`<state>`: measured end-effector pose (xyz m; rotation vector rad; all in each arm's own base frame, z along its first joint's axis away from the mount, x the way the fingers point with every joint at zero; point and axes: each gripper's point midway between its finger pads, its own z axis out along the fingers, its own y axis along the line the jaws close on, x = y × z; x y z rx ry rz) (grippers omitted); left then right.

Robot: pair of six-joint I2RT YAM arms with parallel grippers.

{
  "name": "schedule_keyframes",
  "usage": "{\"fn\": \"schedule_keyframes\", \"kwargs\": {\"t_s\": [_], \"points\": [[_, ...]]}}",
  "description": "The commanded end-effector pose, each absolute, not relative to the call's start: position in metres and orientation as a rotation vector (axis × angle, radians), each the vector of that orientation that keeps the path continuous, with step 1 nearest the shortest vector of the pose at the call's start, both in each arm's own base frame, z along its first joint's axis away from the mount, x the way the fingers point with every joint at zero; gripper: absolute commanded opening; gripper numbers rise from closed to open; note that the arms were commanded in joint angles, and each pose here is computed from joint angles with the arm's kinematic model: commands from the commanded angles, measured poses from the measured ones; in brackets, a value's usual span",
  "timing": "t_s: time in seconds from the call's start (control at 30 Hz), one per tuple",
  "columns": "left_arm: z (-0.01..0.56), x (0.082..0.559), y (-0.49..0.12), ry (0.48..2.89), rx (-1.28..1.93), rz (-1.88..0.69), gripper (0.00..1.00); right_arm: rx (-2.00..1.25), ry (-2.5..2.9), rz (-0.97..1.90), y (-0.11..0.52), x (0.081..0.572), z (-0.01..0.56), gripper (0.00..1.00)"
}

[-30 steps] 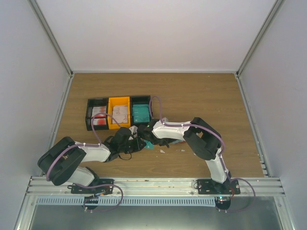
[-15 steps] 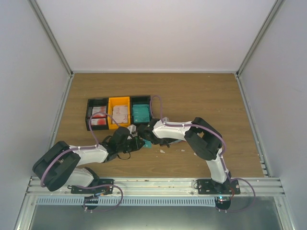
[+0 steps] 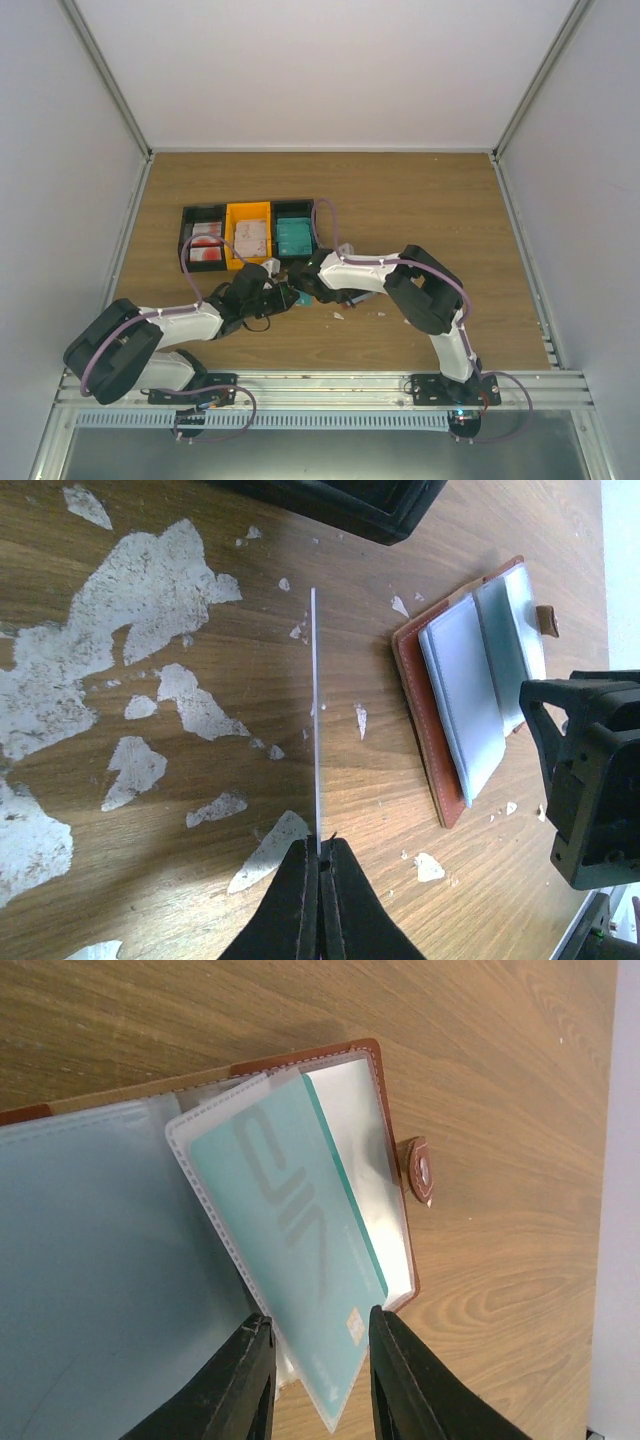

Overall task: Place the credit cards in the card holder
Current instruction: Turn over the card slot in the card holder.

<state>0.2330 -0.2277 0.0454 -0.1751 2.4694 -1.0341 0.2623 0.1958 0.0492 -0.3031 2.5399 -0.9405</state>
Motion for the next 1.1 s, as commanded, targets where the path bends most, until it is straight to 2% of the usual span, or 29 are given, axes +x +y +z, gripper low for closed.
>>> {"fn": "schedule_keyframes", "kwargs": {"t_s": [0.0, 0.37, 0.8, 0.9, 1.07], "points": [[0.053, 0.241, -0.225, 2.422, -0.164, -1.02, 0.0, -0.335, 2.462, -0.979, 0.192, 0.27, 0.045, 0.28], [0.051, 0.241, -0.222, 2.425, -0.171, -1.015, 0.0, -0.597, 2.402, -1.023, 0.193, 0.275, 0.026, 0.4], [0.05, 0.242, -0.218, 2.425, -0.185, -1.015, 0.0, -0.932, 2.362, -0.938, 0.205, 0.276, 0.008, 0.48], [0.05, 0.242, -0.216, 2.422, -0.191, -1.012, 0.0, -0.946, 2.345, -0.931, 0.206, 0.277, 0.008, 0.46], [0.052, 0.243, -0.213, 2.413, -0.201, -1.006, 0.0, -0.893, 2.328, -0.973, 0.203, 0.282, 0.011, 0.32]]}}
